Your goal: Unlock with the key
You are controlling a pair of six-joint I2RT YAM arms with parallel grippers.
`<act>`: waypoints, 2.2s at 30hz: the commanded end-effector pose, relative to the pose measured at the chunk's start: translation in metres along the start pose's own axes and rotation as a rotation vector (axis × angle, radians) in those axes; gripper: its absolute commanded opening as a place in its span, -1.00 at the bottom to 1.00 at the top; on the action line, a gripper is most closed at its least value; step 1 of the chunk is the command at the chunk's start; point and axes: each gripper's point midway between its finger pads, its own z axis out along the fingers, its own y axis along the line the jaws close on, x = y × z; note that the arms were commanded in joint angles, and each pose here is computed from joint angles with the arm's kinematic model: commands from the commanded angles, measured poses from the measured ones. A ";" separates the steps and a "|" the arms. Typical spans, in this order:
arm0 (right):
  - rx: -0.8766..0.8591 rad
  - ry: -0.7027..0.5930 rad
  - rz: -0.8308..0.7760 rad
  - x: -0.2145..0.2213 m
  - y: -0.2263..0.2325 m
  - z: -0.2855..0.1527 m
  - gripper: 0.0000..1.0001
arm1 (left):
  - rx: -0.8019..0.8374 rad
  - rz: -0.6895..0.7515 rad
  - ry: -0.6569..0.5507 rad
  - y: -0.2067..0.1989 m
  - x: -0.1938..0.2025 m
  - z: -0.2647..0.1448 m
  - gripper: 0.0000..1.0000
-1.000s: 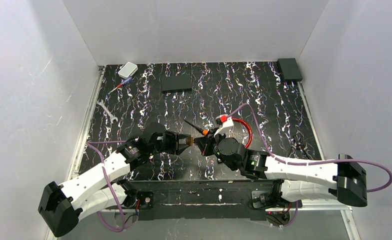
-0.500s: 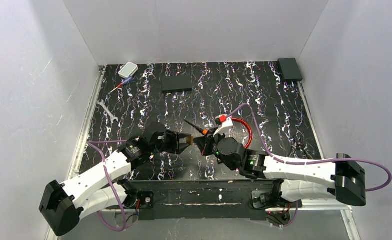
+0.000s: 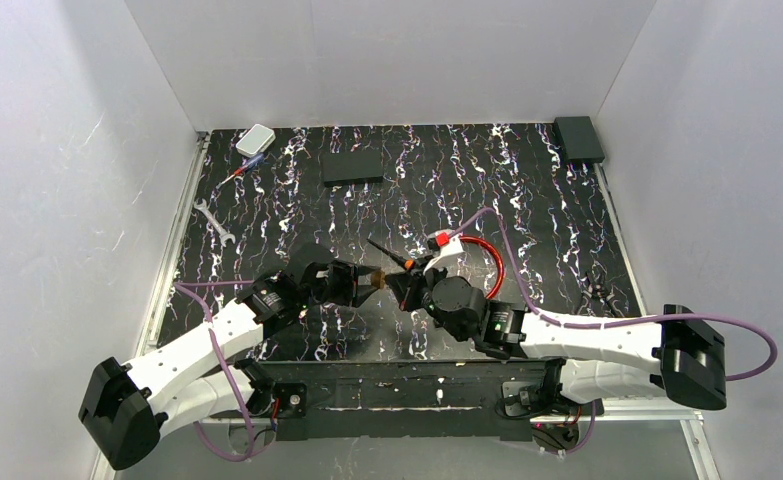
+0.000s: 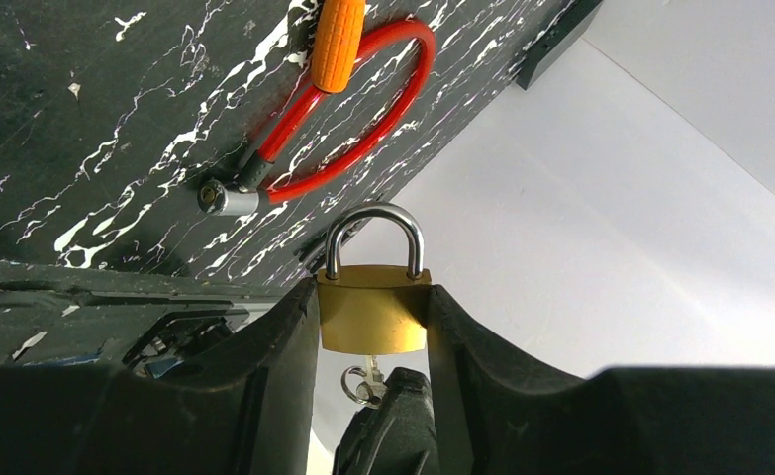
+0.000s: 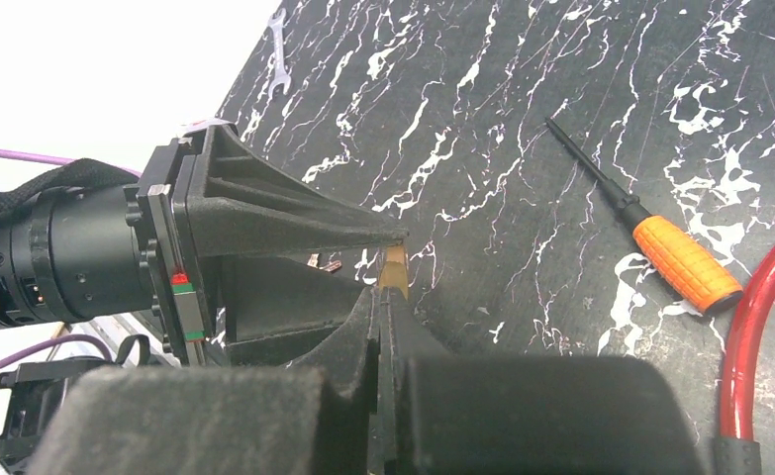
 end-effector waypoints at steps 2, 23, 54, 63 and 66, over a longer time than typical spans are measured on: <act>-0.063 -0.069 0.025 -0.010 0.010 0.000 -0.97 | 0.066 -0.023 0.065 -0.020 0.015 -0.005 -1.00; -0.023 -0.081 -0.008 -0.007 0.001 0.005 -0.97 | 0.104 0.019 0.133 -0.031 0.030 -0.002 -1.00; 0.055 -0.086 0.029 -0.021 0.011 0.020 -0.97 | 0.094 0.084 0.078 -0.034 0.025 -0.001 -1.00; 0.057 -0.068 -0.004 -0.015 0.014 0.028 -0.97 | 0.109 0.083 0.093 -0.039 0.028 -0.003 -1.00; 0.021 -0.065 -0.034 -0.008 0.016 0.030 -0.97 | 0.111 0.078 0.107 -0.040 0.031 -0.004 -1.00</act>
